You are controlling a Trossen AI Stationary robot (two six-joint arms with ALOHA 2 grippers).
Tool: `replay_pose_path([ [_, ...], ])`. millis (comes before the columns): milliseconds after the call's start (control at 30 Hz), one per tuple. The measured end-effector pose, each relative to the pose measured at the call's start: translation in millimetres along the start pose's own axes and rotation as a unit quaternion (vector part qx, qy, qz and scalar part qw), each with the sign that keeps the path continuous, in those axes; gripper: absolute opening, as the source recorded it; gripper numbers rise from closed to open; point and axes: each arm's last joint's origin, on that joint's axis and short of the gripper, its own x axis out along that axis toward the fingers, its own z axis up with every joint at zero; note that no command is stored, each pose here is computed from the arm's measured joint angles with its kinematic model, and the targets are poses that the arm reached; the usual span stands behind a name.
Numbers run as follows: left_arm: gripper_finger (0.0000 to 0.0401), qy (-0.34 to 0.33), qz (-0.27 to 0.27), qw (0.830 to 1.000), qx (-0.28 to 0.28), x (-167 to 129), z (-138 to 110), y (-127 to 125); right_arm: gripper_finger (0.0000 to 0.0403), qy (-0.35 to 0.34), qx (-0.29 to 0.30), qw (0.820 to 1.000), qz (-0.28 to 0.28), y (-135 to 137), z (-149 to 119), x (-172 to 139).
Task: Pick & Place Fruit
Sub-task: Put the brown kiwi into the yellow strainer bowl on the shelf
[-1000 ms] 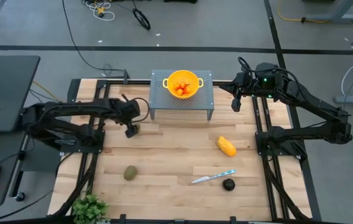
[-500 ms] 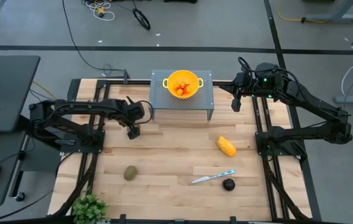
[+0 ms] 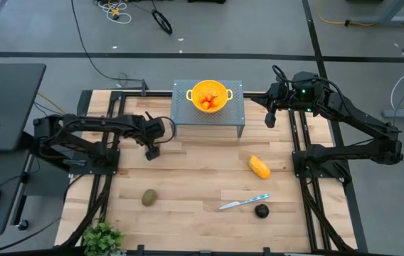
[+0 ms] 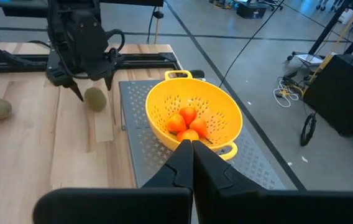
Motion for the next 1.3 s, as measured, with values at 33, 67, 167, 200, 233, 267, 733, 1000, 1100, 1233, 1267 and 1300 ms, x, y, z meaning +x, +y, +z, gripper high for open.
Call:
replay_pose_path([
  [33,0.0385,0.005,-0.004,1.000,-0.005,3,-3,0,0.0000,0.000,0.000,1.000,0.000,0,0,0],
  [67,0.0385,0.011,-0.004,1.000,-0.008,6,-7,0,0.0000,0.000,0.000,1.000,0.000,0,0,0],
  [167,0.0384,0.015,0.005,1.000,-0.011,13,-13,1,0.0000,0.000,0.000,1.000,0.000,0,0,0],
  [200,0.0384,0.012,0.008,1.000,-0.011,14,-13,1,0.0000,0.000,0.000,1.000,0.000,0,0,0],
  [233,0.0384,0.009,0.010,1.000,-0.011,15,-13,1,0.0000,0.000,0.000,1.000,0.000,0,0,0],
  [267,0.0384,0.007,0.011,1.000,-0.009,16,-14,1,0.0000,0.000,0.000,1.000,0.000,0,0,0],
  [733,0.0384,-0.002,0.012,1.000,0.012,21,-17,1,0.0000,0.000,0.000,1.000,0.000,0,0,0],
  [1000,0.0384,-0.003,0.012,1.000,0.014,21,-17,1,0.0000,0.000,0.000,1.000,0.000,0,0,0],
  [1100,0.0384,0.010,0.010,1.000,0.014,26,-16,1,0.0000,-0.001,0.000,1.000,0.000,0,0,0],
  [1233,0.0384,0.038,0.001,0.999,0.013,36,-16,-1,0.0000,0.000,0.000,1.000,0.000,0,0,0],
  [1267,0.0384,0.042,0.000,0.999,0.011,38,-15,-1,0.0000,0.000,0.000,1.000,0.000,0,0,0],
  [1300,0.0384,0.044,-0.001,0.999,0.012,38,-15,-2,0.0000,0.000,0.000,1.000,0.000,0,0,0],
])
